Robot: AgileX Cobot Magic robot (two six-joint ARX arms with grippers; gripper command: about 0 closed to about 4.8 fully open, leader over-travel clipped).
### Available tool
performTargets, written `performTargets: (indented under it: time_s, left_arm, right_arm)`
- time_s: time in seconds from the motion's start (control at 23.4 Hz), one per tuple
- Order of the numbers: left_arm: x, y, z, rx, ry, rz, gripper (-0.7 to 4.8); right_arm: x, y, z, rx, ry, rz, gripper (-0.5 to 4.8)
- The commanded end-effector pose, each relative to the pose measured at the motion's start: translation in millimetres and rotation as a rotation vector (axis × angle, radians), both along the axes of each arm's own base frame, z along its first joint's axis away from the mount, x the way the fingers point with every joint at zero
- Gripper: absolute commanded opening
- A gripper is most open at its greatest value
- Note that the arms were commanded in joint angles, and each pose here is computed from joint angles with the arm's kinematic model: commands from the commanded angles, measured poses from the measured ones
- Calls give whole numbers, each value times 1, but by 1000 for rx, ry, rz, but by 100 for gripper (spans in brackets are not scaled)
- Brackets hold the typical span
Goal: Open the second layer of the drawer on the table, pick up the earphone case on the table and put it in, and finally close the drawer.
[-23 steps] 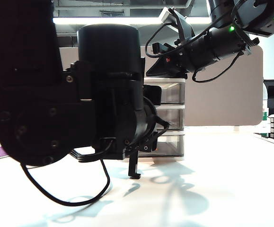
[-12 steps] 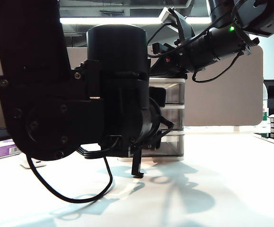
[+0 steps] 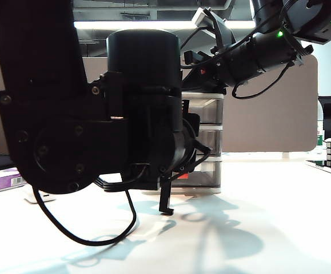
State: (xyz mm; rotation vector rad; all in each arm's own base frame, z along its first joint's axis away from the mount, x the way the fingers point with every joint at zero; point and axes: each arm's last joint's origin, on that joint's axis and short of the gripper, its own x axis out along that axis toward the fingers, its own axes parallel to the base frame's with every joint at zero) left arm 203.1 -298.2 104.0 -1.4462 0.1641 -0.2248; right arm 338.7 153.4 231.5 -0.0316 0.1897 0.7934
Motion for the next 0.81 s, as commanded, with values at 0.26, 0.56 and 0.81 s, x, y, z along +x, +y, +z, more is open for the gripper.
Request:
performTargets:
  time_s: [0.26, 0.56, 0.81]
  left_arm:
    - [-37, -2, -23, 114, 67, -39, -6]
    - [-46, 5, -30, 113, 96, -37, -6]
    - [-47, 2, -31, 72, 121, -160, -6]
  right_arm:
    - [-1, 0, -10, -30, 89, 0, -5]
    - [-4, -1, -19, -64, 179, 11, -5]
    - [-9, 0, -26, -116, 239, 38, -5]
